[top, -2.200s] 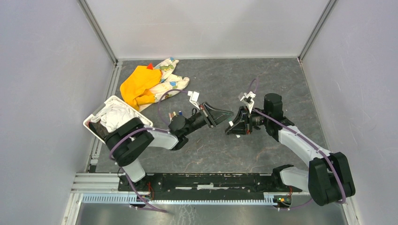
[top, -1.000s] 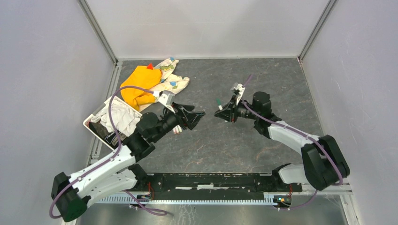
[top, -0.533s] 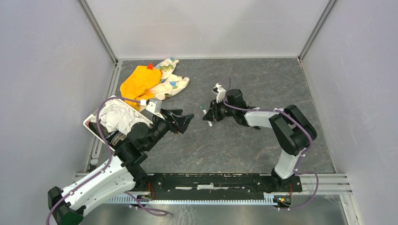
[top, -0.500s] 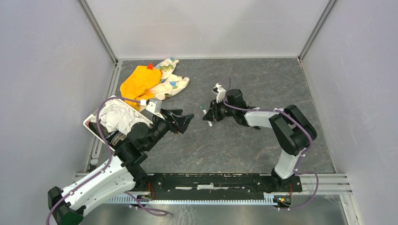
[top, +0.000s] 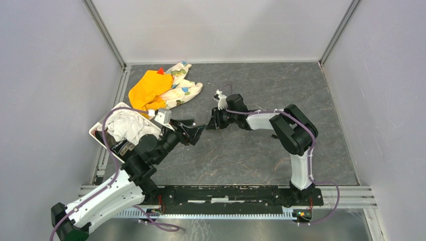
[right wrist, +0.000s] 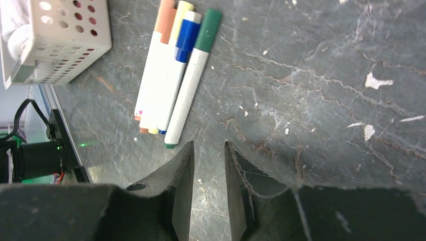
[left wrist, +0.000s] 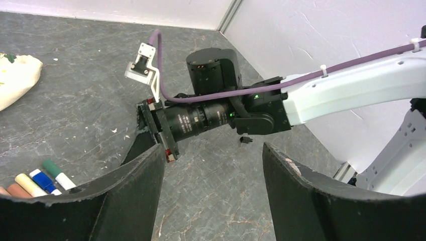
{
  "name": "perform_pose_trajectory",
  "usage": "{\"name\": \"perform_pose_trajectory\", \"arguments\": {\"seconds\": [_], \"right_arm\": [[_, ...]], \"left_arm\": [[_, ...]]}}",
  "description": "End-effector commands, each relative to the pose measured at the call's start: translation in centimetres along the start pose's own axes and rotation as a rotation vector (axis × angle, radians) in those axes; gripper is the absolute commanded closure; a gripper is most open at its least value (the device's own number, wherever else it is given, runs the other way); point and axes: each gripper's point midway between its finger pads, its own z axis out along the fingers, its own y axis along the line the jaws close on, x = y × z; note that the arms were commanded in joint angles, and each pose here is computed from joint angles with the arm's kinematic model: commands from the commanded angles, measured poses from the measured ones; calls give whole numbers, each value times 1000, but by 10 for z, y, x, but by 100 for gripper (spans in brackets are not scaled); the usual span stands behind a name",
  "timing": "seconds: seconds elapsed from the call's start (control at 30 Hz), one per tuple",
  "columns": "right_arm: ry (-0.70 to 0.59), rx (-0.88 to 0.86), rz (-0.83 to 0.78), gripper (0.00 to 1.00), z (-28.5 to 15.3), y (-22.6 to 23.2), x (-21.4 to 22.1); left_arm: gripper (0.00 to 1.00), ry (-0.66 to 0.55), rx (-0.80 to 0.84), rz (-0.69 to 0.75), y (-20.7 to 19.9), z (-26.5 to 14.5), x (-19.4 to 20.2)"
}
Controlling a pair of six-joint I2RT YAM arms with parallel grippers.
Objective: Insert the pens into the pen caps
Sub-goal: Place the pen at the center of the board.
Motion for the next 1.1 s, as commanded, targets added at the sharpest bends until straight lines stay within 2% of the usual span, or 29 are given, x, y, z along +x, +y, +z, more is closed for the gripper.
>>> {"name": "perform_pose_trajectory", "arguments": {"seconds": [0.0,0.07,0.2,0.3,0.33,0.5,0.67,0.73,0.93,1.07], "right_arm": [[-91,-99,-212,65,-27,36,-48],[-98,-156,-373,62,-46,48,-56],[-92,-170,-758,47,-101,53,-62],[-68,-117,-931,32,-147,38,-53],[-62,-96,-950,28,-162,34,-48],[-45,33,-959,24,-221,-7,-33],[-24,209,-968,25,-258,-49,-23],[13,243,-998,29,-265,-63,-15],[184,199,-1171,30,-272,-93,20],[274,173,-1135,29,-278,-108,16]], "left_arm": [[24,-38,-2,-4,-1,1,-9],[24,-28,4,-2,-2,3,-6],[22,-14,22,-13,-4,7,0],[6,-32,-5,-47,1,9,1],[1,-43,-14,-59,4,10,1],[0,-30,15,-68,-2,24,8],[2,63,26,-59,-5,42,28],[3,100,15,-59,-2,47,40],[5,139,16,-65,2,52,57],[5,144,12,-64,4,54,61]]}}
